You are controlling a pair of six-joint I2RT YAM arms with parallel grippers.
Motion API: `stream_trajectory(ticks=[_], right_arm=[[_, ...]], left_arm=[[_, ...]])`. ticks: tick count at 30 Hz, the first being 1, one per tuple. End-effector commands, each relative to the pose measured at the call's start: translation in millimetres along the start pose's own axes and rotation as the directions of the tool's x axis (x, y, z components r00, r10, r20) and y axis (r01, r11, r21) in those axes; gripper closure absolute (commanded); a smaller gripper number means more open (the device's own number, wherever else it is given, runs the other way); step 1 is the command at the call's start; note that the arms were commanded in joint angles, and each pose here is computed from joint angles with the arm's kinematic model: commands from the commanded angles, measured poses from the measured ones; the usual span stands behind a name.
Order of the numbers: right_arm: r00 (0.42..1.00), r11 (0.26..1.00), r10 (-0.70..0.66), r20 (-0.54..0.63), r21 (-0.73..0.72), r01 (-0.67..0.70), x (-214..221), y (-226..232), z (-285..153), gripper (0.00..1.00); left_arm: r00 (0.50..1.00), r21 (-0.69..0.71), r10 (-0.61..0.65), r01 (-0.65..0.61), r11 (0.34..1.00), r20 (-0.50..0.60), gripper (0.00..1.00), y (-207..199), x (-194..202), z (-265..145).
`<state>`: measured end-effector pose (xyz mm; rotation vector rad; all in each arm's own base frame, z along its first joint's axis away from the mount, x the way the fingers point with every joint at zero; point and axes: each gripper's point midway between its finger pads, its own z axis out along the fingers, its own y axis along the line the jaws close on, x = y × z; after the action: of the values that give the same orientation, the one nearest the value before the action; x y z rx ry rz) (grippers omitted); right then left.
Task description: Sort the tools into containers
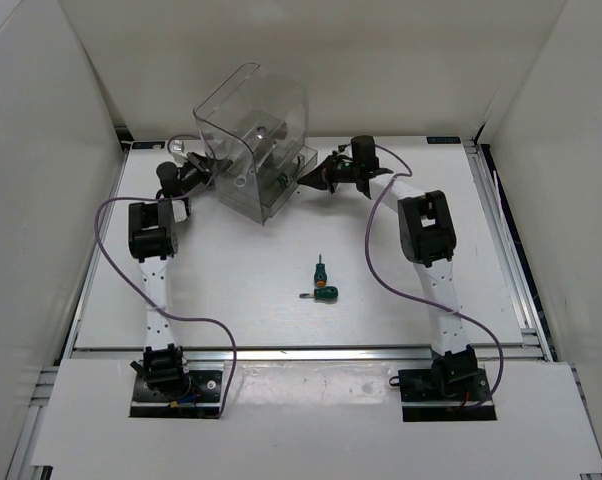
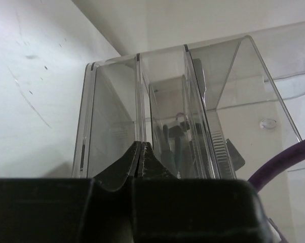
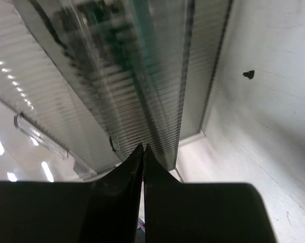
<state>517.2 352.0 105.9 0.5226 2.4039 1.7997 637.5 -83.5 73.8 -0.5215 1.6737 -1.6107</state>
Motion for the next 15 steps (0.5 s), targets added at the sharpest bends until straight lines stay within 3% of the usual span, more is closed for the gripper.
stream_trajectory(ticks=[1,4,5,9,15], right_arm=[[0.998,0.995,-0.063,-0.02,-0.077,0.061,4,25,7,0.96],[0.999,0.996,-0.038,-0.032,-0.087,0.035,2,23,10,0.96],[0.998,0.995,-0.035,-0.043,-0.092,0.031,4,24,11,0.96],[0.998,0.993,-0.03,-0.057,-0.113,0.024,5,26,12,0.96],[0.996,0.993,-0.041,-0.079,-0.117,0.032,20,21,-4,0.94]], left_arm=[[0.969,0.144,0.114,-0.084,0.986,-0.221,0.89,-81,68,25],[0.966,0.149,0.108,-0.074,0.986,-0.234,0.89,-89,74,26],[0.955,0.164,0.111,-0.067,0.984,-0.275,0.89,-96,99,37],[0.938,0.16,0.095,-0.043,0.986,-0.333,0.89,-102,131,38],[0.929,0.153,0.058,-0.001,0.988,-0.366,0.89,-111,145,25]])
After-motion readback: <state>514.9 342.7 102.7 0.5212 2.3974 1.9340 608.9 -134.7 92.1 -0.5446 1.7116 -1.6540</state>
